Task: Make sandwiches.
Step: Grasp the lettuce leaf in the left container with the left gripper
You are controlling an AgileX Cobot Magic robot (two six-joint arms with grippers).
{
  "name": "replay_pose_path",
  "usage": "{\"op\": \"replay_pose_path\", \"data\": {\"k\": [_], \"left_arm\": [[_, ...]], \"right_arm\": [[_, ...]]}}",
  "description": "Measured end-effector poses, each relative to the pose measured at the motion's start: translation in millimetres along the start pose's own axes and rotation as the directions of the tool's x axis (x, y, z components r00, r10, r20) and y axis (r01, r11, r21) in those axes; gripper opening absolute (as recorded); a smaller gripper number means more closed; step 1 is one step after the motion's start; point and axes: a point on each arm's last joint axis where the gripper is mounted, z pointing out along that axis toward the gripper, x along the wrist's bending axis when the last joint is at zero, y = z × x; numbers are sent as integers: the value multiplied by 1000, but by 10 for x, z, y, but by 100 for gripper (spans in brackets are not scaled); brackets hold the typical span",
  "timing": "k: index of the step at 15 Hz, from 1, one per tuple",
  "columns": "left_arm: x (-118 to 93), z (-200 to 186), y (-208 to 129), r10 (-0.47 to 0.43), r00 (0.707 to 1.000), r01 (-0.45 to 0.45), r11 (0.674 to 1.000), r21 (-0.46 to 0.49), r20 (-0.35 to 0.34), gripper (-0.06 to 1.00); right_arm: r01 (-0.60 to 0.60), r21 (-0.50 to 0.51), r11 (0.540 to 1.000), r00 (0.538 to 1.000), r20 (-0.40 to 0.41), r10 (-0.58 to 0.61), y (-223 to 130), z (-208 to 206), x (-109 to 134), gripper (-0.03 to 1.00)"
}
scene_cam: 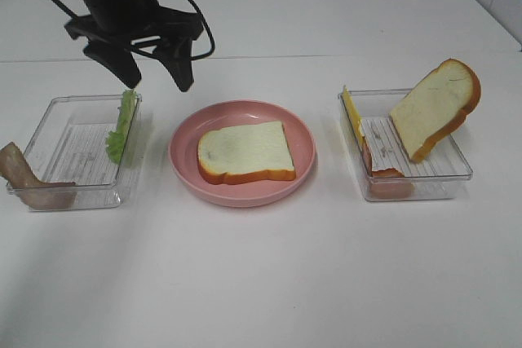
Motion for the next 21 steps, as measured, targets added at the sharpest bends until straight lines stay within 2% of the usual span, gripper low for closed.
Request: {"op": "replay_pose_path", "data": {"k": [1,2,5,9,11,14,17,21], "left_arm": [[35,-276,-24,22,996,-27,998,-57,-91,69],[64,-399,-51,25,993,-35,996,-78,-120,69],[210,-648,-279,6,985,-21,996,-85,-174,69],[649,-865,-641,-84,963,71,996,-59,-258,69],[675,-856,-636,-73,963,61,997,-53,-261,69],[675,-752,-505,-75,972,65,997,-48,-222,69],[763,-342,-195,-90,979,90,996,-9,-181,69],[865,163,43,-116,983,123,992,41,-143,69]], "right_arm": [[0,0,1000,1000,0,0,0,0,0,96],[0,0,1000,1000,0,0,0,0,0,96],[0,0,1000,1000,0,0,0,0,0,96],[0,0,1000,1000,0,0,0,0,0,96],[0,0,1000,1000,0,0,0,0,0,96],[0,0,1000,1000,0,0,0,0,0,96],[0,0,1000,1000,0,0,0,0,0,96],[0,0,1000,1000,0,0,0,0,0,96]]}}
